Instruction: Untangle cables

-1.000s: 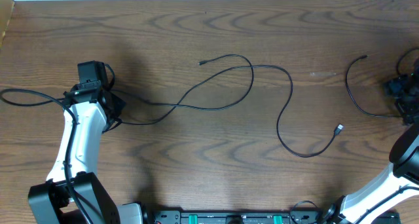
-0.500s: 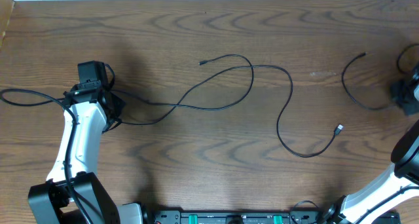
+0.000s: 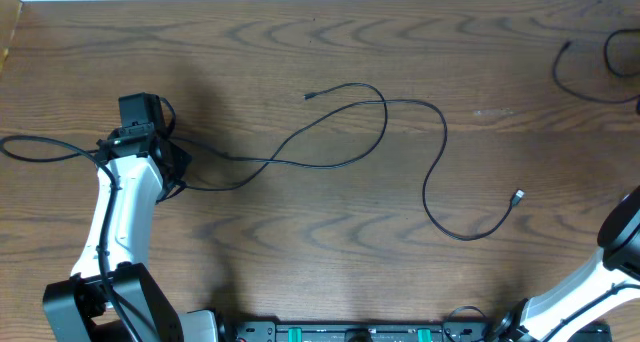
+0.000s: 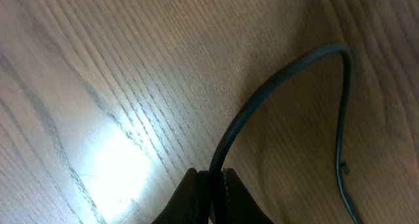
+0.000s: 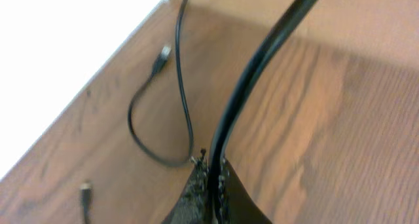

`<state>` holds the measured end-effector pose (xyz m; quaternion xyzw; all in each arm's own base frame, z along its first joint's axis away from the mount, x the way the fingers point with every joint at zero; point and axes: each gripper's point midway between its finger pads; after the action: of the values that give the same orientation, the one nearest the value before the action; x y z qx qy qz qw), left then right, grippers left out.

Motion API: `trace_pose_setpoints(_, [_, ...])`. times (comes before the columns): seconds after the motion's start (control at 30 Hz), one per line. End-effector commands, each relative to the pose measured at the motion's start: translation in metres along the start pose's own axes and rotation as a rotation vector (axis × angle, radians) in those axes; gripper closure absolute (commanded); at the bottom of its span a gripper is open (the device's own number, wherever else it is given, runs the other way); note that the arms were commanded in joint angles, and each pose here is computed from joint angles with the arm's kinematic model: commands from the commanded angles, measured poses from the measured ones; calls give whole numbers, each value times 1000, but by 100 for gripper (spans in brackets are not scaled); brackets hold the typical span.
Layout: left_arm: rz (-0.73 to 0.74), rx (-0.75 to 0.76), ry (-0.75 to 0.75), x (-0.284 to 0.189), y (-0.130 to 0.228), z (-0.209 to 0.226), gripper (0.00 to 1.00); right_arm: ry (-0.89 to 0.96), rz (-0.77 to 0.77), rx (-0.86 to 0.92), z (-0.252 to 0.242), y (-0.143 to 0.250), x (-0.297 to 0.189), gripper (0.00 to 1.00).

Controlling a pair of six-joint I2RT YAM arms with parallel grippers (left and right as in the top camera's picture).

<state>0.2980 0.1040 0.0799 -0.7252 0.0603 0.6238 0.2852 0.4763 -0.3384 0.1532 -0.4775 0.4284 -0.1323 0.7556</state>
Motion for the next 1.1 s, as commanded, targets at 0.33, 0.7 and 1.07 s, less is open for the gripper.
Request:
trace_pose_setpoints(0.33, [53, -12, 81, -6, 6, -16, 92, -58, 199, -141, -2, 45, 38, 2])
trace_pose_setpoints(0.7, [189, 96, 359, -20, 27, -65, 92, -380, 377, -125, 86, 21, -62, 1])
trace_pose_setpoints(1.07, [137, 527, 625, -52, 68, -132, 92, -630, 804, -106, 138, 108, -154, 1])
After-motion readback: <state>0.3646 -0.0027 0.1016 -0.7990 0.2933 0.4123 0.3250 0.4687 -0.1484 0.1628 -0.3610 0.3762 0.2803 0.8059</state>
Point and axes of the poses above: each gripper's point midway between its finger pads, its own x axis out along the fingers, its own z axis along the line the jaws close on, y = z × x, and after that the axes turned 4 degrees about -x, right-handed
